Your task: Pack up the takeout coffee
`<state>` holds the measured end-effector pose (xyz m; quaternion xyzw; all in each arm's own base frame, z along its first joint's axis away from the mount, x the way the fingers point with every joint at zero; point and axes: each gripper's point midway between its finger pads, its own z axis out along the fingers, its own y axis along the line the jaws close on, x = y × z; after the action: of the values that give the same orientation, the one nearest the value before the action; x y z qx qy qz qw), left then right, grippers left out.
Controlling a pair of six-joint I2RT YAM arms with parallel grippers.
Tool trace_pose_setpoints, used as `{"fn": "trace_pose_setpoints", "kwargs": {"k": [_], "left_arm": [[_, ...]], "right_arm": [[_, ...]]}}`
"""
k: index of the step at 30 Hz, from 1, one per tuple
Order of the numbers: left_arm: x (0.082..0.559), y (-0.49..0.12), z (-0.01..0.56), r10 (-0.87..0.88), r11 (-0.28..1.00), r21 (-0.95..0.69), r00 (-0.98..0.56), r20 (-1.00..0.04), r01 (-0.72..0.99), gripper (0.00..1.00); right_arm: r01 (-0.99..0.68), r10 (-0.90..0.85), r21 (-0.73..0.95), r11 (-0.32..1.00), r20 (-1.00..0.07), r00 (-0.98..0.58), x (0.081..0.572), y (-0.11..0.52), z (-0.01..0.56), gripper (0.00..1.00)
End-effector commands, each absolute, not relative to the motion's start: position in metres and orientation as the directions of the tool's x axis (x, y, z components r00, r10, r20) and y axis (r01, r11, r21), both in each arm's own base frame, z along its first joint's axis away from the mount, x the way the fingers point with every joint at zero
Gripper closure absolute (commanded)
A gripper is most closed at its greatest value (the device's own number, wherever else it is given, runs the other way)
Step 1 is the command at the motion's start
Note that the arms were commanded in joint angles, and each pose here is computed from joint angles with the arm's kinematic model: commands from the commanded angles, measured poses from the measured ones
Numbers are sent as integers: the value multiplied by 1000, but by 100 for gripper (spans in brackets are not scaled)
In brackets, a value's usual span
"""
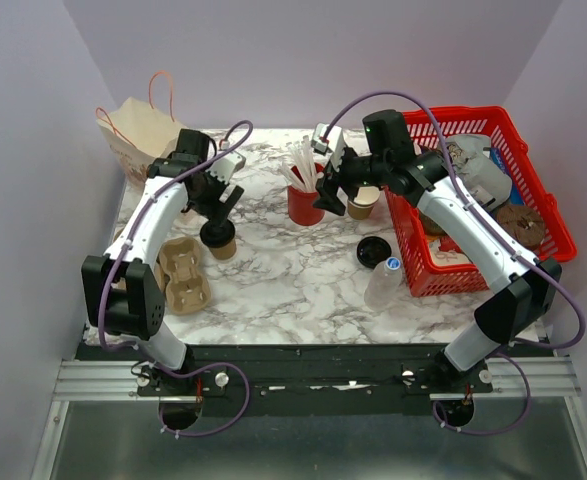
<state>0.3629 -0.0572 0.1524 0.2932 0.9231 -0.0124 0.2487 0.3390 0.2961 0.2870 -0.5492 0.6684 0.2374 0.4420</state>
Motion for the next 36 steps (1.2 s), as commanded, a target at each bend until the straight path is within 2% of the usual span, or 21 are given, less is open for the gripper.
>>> {"fn": "trace_pose_setpoints", "kwargs": {"k": [1,7,13,17,20,23,28,31,36], "left_arm": [[362,-64,179,518,828,93,-693,-500,553,1],[353,-70,169,510,823,44,-704,-494,566,1],[370,-83,246,441,835,78,-578,-687,545,1],[403,-48,330,357,911,186,-475,-805,369,1],[430,-4,358,294,954,226,-475,-829,197,1],[458,33,363,193,979,197,-493,-848,44,1],[485,48,364,150,983,183,-475,-867,-24,3],[488,54,387,157,980,194,-414,-897,-50,2],[471,101,403,92,949,204,-409,-908,-240,2]], "right_arm": [[-943,-519,-174,283,-855,1,347,299,288,8],[-945,-514,-168,281,-858,-1,348,302,288,8],[-946,-515,-160,281,-857,-8,347,302,285,8],[-941,-495,-153,302,-868,-18,352,302,293,8],[-936,-486,-152,317,-874,-23,357,301,297,8],[-929,-470,-155,337,-882,-24,363,297,307,8],[-916,-467,-179,360,-884,-10,369,288,315,8],[-908,-467,-191,373,-884,-5,372,282,317,8],[-910,-467,-176,376,-884,-22,374,280,311,8]]}}
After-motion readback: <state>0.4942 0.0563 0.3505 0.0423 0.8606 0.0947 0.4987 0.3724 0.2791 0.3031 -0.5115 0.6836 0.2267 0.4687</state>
